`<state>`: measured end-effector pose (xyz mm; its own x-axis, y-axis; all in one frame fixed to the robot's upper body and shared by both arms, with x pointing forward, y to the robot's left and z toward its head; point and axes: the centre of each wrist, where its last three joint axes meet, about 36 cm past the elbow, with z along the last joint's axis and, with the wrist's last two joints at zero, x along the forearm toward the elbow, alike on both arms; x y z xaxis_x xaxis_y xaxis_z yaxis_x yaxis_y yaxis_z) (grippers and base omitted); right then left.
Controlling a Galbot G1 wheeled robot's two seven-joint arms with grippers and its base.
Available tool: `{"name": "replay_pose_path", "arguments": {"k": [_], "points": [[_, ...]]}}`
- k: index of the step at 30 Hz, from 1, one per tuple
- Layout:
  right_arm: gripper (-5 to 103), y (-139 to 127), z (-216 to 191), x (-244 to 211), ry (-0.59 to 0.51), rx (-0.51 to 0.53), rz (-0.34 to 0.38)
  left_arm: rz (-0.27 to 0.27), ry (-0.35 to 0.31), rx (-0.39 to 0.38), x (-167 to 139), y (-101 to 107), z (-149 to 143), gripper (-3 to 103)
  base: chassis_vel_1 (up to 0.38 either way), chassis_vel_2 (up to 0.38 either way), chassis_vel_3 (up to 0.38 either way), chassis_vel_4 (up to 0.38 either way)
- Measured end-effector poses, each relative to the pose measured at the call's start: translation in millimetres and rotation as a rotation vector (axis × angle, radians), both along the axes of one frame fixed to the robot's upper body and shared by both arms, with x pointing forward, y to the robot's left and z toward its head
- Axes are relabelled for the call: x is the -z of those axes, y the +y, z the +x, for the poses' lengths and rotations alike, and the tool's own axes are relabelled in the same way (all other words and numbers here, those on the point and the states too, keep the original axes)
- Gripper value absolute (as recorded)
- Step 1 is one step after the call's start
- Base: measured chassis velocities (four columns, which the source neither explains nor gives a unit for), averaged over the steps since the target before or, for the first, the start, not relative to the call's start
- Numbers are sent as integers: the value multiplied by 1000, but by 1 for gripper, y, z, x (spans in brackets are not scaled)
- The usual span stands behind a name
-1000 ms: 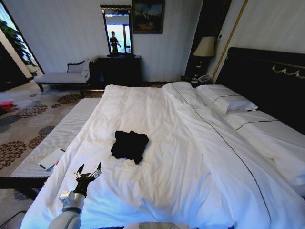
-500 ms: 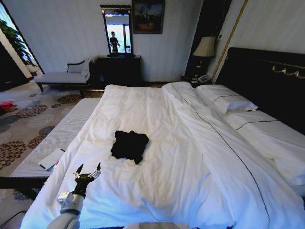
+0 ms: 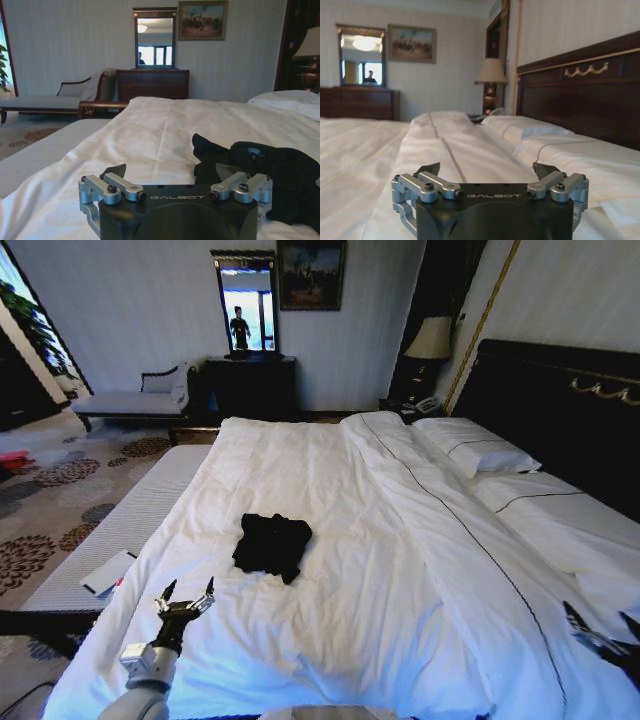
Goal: Fold the clothes on the bed.
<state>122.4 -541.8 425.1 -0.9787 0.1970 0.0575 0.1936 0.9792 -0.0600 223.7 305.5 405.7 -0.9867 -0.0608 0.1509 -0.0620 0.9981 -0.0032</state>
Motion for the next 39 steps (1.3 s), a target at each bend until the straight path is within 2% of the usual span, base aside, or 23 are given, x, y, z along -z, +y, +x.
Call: {"name": "replay_pose_path", "arguments": {"k": [10, 18, 31, 39], "points": [[100, 24, 8, 12, 43, -50, -8, 17, -6, 8, -7, -3, 3, 100, 0, 0, 0, 0], [100, 26, 8, 14, 47, -55, -9, 16, -3, 6, -7, -3, 3, 100, 99, 90, -96, -93], [100, 35, 7, 23, 52, -63, -1, 20, -2, 1, -8, -1, 2, 100, 228, 221, -230, -232], [100, 45, 5, 32, 54, -102, 9, 8, 7, -7, -4, -2, -1, 100, 5, 17, -20, -24]]}}
